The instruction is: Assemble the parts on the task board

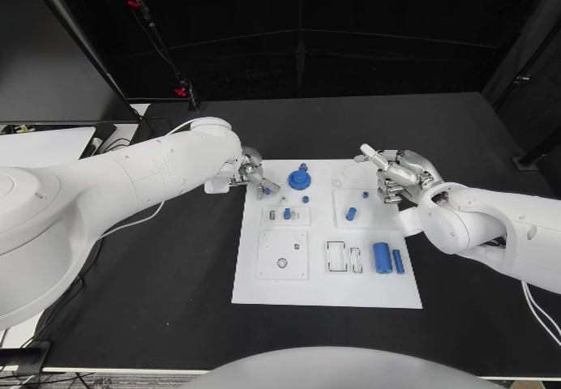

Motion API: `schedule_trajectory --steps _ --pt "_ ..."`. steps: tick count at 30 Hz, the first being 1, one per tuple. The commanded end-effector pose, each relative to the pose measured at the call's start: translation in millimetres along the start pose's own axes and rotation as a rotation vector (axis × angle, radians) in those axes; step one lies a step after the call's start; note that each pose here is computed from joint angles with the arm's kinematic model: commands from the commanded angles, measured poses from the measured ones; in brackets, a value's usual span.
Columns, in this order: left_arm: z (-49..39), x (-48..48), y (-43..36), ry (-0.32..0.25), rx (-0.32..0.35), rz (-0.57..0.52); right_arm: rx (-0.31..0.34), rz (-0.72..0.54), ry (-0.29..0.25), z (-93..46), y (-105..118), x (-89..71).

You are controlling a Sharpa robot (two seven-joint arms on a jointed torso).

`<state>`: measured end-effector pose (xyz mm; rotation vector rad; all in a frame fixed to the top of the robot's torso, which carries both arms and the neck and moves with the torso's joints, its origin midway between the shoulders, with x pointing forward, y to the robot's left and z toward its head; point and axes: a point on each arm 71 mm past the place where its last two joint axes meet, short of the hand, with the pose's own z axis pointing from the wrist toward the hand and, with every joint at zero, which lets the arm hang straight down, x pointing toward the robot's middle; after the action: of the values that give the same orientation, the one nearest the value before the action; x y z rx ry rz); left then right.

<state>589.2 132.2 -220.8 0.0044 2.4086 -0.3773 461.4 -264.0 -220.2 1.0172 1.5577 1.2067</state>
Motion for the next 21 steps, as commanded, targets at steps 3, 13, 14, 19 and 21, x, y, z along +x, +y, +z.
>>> schedule_trajectory --steps 3,13,14,19,21 --pt "-0.1 -1.6 -2.1 -0.009 0.015 -0.017 -0.003 0.0 0.002 0.5 1.0 0.6" --pt "-0.2 -4.2 2.0 -0.02 0.003 -0.024 -0.003 0.0 0.004 0.9 1.0 1.3" --pt "-0.2 -4.5 2.4 -0.022 0.004 -0.025 -0.003 0.0 0.003 0.9 1.0 1.2" --pt "-0.1 -5.4 2.5 -0.028 0.007 -0.028 -0.002 -0.001 0.002 0.9 0.8 0.9" --pt "-0.1 -5.4 2.2 -0.029 0.009 -0.028 -0.002 -0.001 0.002 1.0 0.8 0.9"
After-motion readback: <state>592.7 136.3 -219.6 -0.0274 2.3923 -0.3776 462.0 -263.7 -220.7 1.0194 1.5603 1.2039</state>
